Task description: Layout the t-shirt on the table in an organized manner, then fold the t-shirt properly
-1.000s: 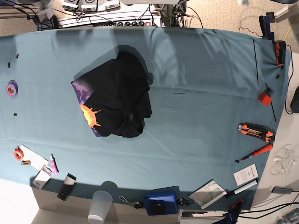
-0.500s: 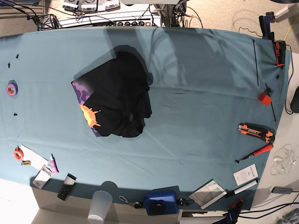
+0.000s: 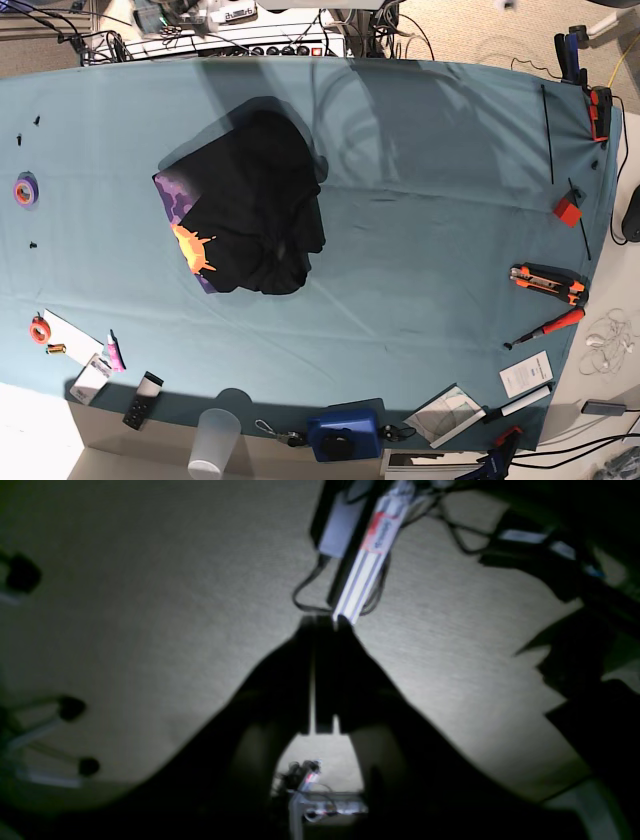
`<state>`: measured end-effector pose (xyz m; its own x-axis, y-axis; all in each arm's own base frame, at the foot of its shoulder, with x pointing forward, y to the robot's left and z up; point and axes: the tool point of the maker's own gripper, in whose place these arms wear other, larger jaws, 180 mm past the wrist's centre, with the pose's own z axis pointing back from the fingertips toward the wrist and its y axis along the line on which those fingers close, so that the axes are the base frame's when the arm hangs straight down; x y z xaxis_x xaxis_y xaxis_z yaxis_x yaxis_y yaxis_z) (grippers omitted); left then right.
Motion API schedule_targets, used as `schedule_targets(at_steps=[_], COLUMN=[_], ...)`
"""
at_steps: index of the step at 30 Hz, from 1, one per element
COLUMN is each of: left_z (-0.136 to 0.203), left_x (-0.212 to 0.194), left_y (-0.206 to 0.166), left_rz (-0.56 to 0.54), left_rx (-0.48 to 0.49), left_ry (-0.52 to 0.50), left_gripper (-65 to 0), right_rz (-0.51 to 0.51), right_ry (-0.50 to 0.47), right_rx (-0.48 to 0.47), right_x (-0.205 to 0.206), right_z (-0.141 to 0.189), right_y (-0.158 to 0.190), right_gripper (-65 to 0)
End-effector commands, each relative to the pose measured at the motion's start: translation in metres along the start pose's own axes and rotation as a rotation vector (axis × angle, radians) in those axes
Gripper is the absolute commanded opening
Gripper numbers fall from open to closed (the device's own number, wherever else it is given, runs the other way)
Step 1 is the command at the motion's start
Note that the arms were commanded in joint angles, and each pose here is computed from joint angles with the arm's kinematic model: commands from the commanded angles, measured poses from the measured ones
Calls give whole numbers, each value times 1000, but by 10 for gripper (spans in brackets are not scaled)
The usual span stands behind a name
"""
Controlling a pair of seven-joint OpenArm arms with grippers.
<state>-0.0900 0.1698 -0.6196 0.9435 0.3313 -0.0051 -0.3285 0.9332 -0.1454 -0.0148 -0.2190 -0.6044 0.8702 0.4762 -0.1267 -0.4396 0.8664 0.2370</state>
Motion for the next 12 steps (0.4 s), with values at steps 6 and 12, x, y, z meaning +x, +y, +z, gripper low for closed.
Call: schedule_targets(at_steps=[6,12], left_z=[-13,-16], left_x=[2,13], left_y=[-43,-71], left_rz=[12,14], left_rx=[-122,-177], left_ry=[25,-12], left_gripper=[-650,-650], right_rz=[81,108], right_ry=[-83,-70], right_rx=[-152,-166], right_x=[5,0], right_z=[-9,-13], right_y=[-22,-21], right_gripper=[-650,-650])
